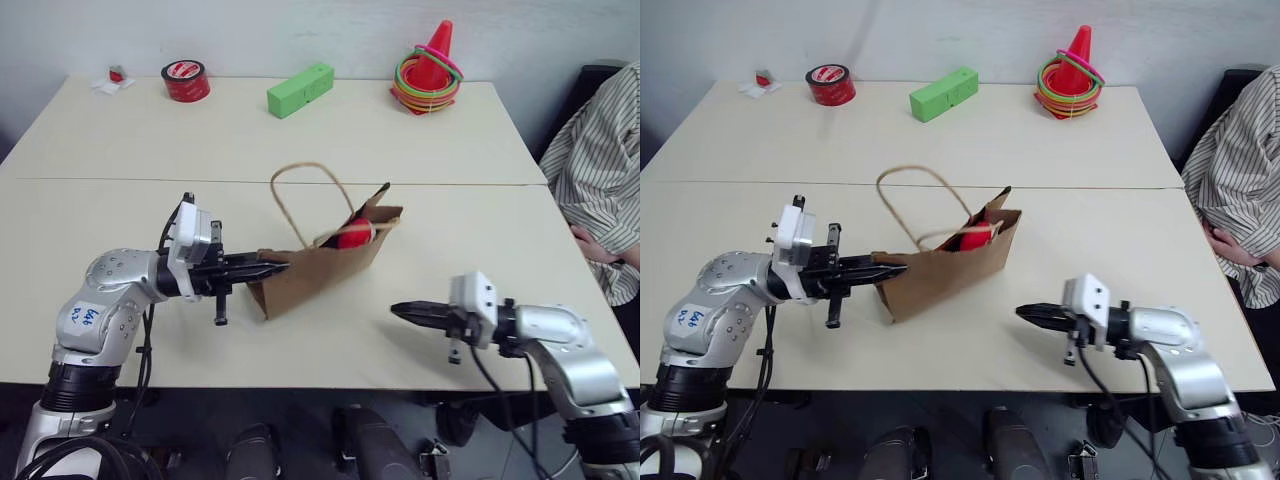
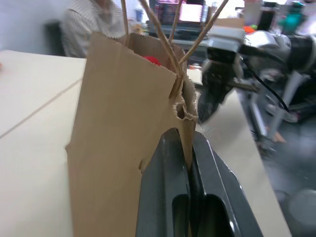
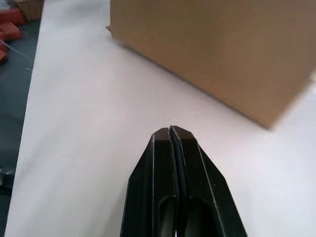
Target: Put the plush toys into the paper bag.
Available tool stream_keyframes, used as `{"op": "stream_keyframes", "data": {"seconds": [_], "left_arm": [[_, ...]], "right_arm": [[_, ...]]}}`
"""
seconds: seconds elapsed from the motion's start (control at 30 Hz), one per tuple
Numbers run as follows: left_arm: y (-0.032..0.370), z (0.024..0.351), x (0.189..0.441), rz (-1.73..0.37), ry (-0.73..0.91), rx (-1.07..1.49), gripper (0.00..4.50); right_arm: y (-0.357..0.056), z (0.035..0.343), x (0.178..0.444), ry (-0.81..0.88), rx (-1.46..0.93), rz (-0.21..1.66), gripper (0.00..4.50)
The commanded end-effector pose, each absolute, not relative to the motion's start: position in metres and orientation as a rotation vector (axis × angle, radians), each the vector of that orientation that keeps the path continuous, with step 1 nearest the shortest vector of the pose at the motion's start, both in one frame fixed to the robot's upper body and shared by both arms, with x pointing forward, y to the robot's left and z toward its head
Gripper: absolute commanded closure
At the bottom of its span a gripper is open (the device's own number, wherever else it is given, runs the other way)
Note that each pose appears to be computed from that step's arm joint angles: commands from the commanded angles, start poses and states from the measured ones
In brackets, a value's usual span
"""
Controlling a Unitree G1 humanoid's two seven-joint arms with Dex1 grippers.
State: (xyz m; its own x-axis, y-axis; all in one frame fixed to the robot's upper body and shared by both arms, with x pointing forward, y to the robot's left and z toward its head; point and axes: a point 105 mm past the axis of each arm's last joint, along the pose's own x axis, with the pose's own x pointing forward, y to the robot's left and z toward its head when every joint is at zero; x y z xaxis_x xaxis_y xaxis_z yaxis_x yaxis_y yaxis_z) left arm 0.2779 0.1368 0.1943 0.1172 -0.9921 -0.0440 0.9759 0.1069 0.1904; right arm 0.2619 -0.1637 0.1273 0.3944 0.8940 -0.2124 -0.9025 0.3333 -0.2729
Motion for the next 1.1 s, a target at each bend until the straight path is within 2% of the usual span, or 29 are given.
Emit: {"op": "stream_keyframes", "data": {"seconds": [0.03, 0.1, 0.23, 0.37, 0.53, 0.67, 0.83, 1.0, 1.1], "left_arm": [[0.147, 0.196, 0.282, -1.511, -0.145, 0.271, 4.48], [0.153, 0.197, 0.286, -1.519, -0.144, 0.278, 4.48], [0.161, 0.219, 0.290, -1.543, -0.157, 0.169, 4.48], [0.156, 0.222, 0.275, -1.661, -0.100, 0.183, 4.48], [0.139, 0.219, 0.262, -1.736, -0.114, 0.154, 4.48], [0.140, 0.201, 0.273, -1.694, -0.110, 0.266, 4.48], [0.153, 0.184, 0.304, -1.539, -0.162, 0.472, 4.48], [0.158, 0.190, 0.300, -1.531, -0.143, 0.444, 4.48], [0.161, 0.193, 0.301, -1.476, -0.147, 0.452, 3.82]], "right_arm": [[-0.178, 0.148, 0.260, -0.048, -0.406, 1.103, 4.50], [-0.184, 0.149, 0.260, -0.053, -0.400, 1.064, 4.50], [-0.187, 0.146, 0.258, -0.041, -0.392, 1.052, 4.50], [-0.190, 0.145, 0.257, -0.035, -0.392, 1.038, 4.50], [-0.197, 0.146, 0.256, -0.030, -0.400, 1.017, 4.50], [-0.199, 0.148, 0.254, -0.028, -0.403, 1.008, 4.50], [-0.197, 0.150, 0.253, -0.045, -0.397, 1.011, 4.50], [-0.195, 0.150, 0.252, -0.046, -0.385, 1.020, 4.50], [-0.194, 0.150, 0.253, -0.047, -0.338, 1.016, 4.50]]}}
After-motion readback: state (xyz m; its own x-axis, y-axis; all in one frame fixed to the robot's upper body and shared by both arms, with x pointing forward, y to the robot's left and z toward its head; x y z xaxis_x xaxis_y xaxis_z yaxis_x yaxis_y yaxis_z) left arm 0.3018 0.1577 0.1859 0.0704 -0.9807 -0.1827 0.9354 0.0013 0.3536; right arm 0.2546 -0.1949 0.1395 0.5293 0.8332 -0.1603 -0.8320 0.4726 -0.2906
